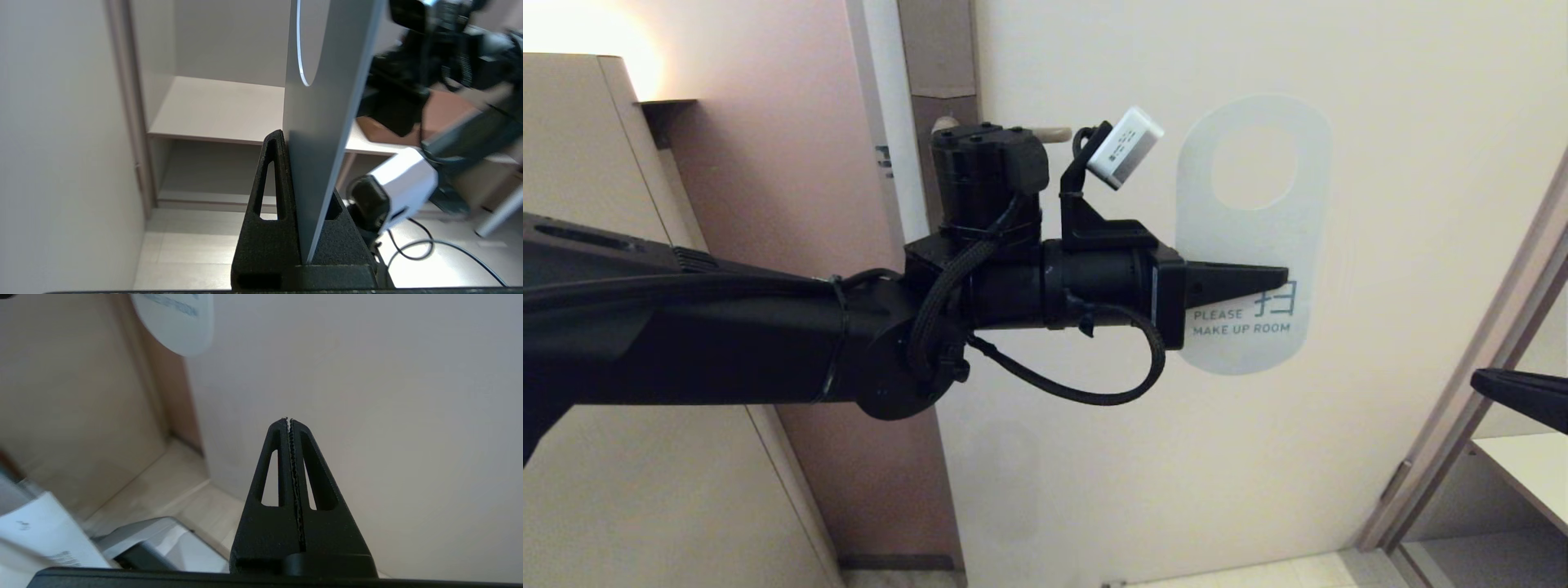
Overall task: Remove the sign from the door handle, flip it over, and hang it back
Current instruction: Hand it to the other hand
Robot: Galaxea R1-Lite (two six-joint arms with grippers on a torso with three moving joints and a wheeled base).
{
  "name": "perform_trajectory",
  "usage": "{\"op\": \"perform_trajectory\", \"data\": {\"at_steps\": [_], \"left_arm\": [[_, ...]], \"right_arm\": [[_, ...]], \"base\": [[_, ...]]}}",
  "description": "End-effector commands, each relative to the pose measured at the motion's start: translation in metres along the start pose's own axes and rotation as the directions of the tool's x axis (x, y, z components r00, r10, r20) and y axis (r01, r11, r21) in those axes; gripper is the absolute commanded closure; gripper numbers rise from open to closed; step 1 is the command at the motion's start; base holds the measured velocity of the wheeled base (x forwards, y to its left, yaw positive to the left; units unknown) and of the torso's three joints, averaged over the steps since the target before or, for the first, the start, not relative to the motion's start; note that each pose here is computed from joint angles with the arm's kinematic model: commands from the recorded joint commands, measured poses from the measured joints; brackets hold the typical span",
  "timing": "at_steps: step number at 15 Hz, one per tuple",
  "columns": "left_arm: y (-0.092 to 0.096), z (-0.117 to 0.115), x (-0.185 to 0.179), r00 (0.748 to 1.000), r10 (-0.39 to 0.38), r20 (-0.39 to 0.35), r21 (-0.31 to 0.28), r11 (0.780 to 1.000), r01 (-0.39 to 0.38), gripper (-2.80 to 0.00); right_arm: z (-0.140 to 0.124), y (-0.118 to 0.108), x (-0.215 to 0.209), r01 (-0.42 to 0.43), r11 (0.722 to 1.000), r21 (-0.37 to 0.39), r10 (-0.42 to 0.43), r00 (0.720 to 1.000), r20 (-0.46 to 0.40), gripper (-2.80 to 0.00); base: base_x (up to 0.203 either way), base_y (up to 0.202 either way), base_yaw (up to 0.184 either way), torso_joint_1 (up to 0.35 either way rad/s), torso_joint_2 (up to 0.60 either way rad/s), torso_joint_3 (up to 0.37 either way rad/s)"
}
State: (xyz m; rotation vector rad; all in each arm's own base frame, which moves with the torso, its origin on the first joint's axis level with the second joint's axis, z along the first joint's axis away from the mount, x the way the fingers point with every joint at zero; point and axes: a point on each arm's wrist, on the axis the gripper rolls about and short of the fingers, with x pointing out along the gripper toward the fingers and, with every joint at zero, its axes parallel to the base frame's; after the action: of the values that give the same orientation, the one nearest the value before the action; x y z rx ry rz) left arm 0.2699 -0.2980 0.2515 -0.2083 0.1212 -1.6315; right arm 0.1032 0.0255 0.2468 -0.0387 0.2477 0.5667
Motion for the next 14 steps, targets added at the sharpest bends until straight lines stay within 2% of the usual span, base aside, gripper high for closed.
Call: {"op": "perform_trajectory", "data": {"at_steps": [1, 5, 10, 12, 13, 14], "left_arm": [[0.001, 0.003, 0.001, 1.0, -0.025, 0.003, 0.01, 1.0, 0.024, 0.0], [0.008, 0.016, 0.011, 0.996, -0.086, 0.026, 0.067, 0.994, 0.084, 0.0], [0.01, 0.02, 0.014, 0.995, -0.095, 0.037, 0.142, 0.986, 0.089, 0.0], [0.01, 0.021, 0.013, 0.995, -0.095, 0.037, 0.144, 0.986, 0.088, 0.0], [0.01, 0.02, 0.013, 0.995, -0.094, 0.036, 0.142, 0.986, 0.088, 0.0], [0.011, 0.019, 0.014, 0.995, -0.093, 0.034, 0.139, 0.986, 0.088, 0.0]], "right_arm": [[0.004, -0.002, 0.019, -0.052, 0.999, 0.009, 0.052, 0.998, -0.045, 0.0], [0.01, -0.003, 0.03, -0.082, 0.997, 0.015, 0.083, 0.995, -0.057, 0.0], [0.014, -0.001, 0.03, -0.138, 0.99, 0.014, 0.139, 0.989, -0.048, 0.0], [0.014, -0.001, 0.031, -0.138, 0.99, 0.015, 0.139, 0.989, -0.052, 0.0], [0.014, -0.001, 0.032, -0.14, 0.99, 0.015, 0.141, 0.989, -0.052, -2.8], [0.013, -0.001, 0.032, -0.14, 0.99, 0.014, 0.141, 0.989, -0.053, -2.8]], "base": [[0.0, 0.0, 0.0, 0.0, 0.0, 0.0], [0.0, 0.0, 0.0, 0.0, 0.0, 0.0], [0.0, 0.0, 0.0, 0.0, 0.0, 0.0], [0.0, 0.0, 0.0, 0.0, 0.0, 0.0], [0.0, 0.0, 0.0, 0.0, 0.0, 0.0], [0.0, 0.0, 0.0, 0.0, 0.0, 0.0]]}}
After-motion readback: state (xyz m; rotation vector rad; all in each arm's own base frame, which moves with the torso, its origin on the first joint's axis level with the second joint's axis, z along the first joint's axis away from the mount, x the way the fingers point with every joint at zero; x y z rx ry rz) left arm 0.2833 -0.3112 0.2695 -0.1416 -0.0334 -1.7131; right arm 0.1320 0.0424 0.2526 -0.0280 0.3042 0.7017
